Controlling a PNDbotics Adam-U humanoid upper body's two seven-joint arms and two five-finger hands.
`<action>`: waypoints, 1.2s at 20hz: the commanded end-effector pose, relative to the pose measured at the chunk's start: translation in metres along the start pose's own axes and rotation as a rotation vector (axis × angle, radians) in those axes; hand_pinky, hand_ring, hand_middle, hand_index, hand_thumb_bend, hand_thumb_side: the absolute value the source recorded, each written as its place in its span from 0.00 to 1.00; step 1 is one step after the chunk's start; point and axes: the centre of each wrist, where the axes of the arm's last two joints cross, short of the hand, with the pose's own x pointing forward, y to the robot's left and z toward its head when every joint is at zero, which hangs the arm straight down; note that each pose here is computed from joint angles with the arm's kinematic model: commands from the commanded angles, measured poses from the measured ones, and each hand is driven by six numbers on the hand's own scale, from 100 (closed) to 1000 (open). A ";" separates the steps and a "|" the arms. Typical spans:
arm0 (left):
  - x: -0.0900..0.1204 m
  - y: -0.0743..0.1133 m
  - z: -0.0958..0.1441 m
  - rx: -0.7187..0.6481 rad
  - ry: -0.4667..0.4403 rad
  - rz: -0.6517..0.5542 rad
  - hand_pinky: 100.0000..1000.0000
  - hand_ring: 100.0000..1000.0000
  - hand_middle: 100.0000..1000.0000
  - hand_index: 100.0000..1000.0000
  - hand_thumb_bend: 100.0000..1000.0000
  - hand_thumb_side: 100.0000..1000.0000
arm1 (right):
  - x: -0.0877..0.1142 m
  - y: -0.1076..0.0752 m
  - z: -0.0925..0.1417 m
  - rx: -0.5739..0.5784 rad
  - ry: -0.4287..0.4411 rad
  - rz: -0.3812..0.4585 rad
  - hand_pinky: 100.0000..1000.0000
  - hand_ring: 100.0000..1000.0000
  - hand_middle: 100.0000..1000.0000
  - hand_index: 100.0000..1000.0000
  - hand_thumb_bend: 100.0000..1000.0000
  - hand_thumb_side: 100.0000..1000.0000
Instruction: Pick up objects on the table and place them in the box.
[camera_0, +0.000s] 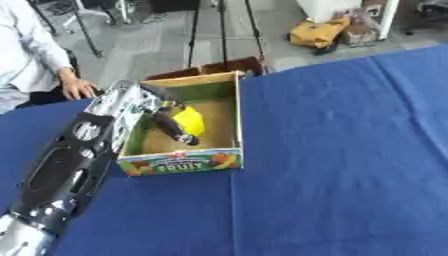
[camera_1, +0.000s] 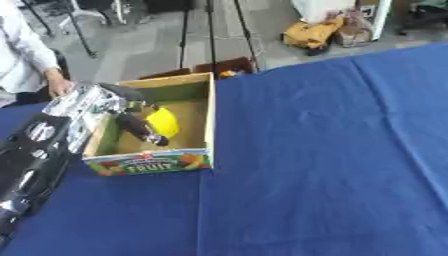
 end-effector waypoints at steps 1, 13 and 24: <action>-0.007 0.023 0.018 0.104 -0.001 0.016 0.92 1.00 1.00 1.00 0.50 0.87 | 0.004 -0.005 -0.007 -0.011 -0.026 -0.002 0.55 0.52 0.53 0.61 0.00 0.59; -0.009 0.050 0.176 1.326 -0.156 0.332 0.76 0.95 0.90 1.00 0.00 1.00 | 0.004 -0.004 -0.005 -0.044 -0.020 -0.007 0.55 0.53 0.55 0.61 0.00 0.59; 0.003 -0.010 0.197 1.795 -0.591 1.024 0.70 0.90 0.81 0.99 0.00 1.00 | 0.021 0.019 -0.013 -0.168 -0.095 -0.116 0.59 0.63 0.66 0.75 0.00 0.81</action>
